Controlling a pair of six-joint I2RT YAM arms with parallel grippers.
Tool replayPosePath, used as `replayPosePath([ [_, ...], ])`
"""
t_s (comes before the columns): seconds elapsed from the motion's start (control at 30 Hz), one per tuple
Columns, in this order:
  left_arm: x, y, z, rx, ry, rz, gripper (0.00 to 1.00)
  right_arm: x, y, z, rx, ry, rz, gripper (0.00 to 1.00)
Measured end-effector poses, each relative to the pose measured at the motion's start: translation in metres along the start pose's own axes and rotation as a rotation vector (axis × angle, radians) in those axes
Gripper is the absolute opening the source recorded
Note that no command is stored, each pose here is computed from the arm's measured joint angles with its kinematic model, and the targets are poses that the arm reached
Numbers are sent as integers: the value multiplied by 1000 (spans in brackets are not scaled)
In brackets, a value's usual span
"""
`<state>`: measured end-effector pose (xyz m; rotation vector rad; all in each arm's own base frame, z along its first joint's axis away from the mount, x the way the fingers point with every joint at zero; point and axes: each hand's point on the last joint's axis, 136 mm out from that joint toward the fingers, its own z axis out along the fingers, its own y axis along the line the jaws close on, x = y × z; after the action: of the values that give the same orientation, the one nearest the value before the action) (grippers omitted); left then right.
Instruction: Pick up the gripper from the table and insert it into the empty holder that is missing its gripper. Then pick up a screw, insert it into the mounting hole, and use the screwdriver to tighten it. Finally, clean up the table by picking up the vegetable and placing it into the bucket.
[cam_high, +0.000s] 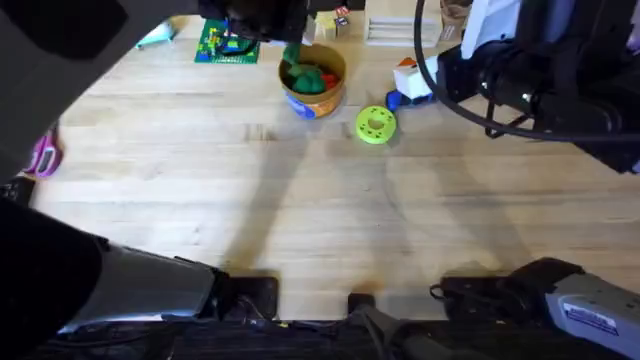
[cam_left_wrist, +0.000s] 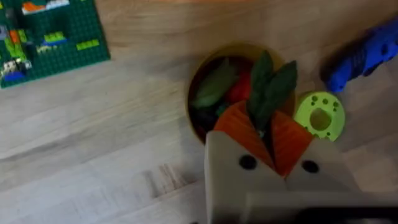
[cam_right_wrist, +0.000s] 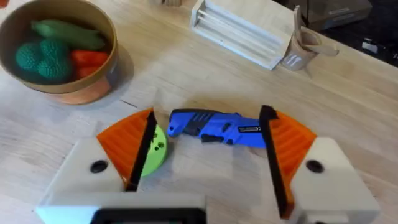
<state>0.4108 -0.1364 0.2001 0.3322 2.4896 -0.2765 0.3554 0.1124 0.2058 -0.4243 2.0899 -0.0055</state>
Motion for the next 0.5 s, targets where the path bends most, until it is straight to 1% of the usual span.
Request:
replayPosePath([
  [0.07, -9, -6, 1, 12, -37, 17, 18, 0, 0, 0, 0, 0, 0, 991],
  [0.17, -14, -8, 5, 24, -55, 22, 18, 0, 0, 0, 0, 0, 0, 992],
  [0.27, -17, -12, 10, 53, -61, -7, 17, 0, 0, 0, 0, 0, 0, 992],
  [0.3, -16, -14, 12, 62, -56, -29, 17, 0, 0, 0, 0, 0, 0, 991],
  [0.37, -14, -17, 16, 76, -43, -98, 17, 0, 0, 0, 0, 0, 0, 991],
  [0.4, -13, -18, 18, 83, -36, -142, 17, 0, 0, 0, 0, 0, 0, 991],
  [0.5, -10, -21, 29, 94, -9, -307, 17, 0, 0, 0, 0, 0, 0, 991],
])
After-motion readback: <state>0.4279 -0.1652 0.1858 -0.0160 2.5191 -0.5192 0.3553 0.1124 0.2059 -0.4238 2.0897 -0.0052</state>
